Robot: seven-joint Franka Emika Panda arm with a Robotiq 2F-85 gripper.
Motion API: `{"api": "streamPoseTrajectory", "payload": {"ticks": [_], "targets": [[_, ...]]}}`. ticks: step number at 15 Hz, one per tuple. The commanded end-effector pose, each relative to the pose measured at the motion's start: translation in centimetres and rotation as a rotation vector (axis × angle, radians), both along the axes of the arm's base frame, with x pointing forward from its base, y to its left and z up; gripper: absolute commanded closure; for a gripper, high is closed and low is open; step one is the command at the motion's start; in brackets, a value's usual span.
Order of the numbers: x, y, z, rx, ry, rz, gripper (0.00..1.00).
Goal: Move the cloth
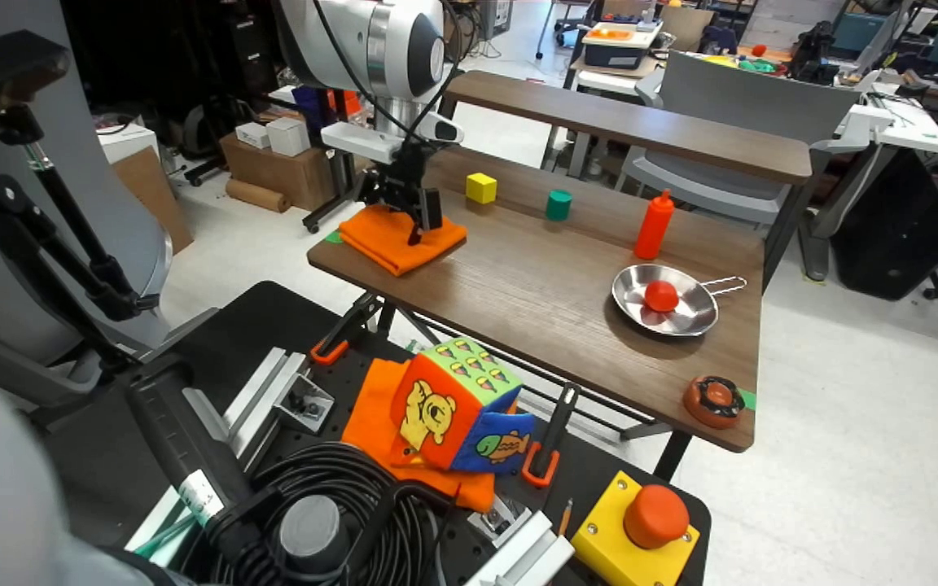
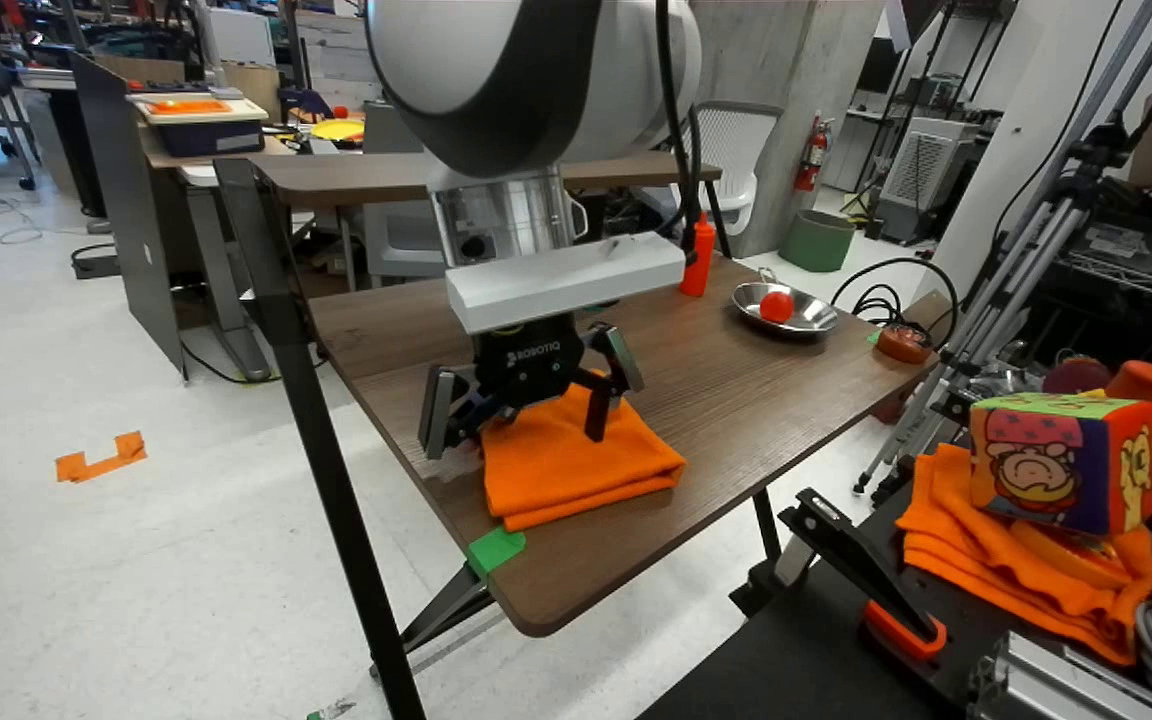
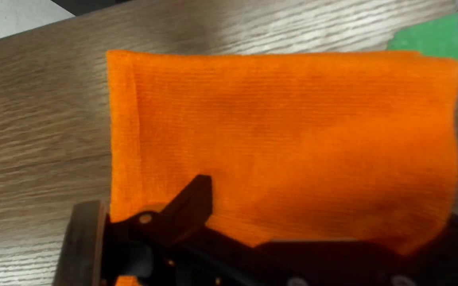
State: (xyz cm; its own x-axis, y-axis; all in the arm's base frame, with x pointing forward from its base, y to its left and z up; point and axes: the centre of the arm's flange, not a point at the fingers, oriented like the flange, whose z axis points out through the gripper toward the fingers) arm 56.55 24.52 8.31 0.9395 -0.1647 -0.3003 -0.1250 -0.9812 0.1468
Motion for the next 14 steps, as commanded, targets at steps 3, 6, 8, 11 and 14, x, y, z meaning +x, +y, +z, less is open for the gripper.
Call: {"api": "streamPoseTrajectory", "payload": {"ticks": [3, 6, 8, 11, 14], "targets": [[3.9, -6.0, -3.5, -0.068, 0.039, -0.157, 0.0], [4.7, -10.2, -2.7, -0.186, 0.082, -0.163, 0.0], [4.8, -13.6, -2.9, -0.276, 0.142, -0.144, 0.0], [4.8, -16.9, -3.1, -0.395, 0.23, -0.112, 0.0], [4.8, -18.2, -3.5, -0.501, 0.311, -0.054, 0.0]]}}
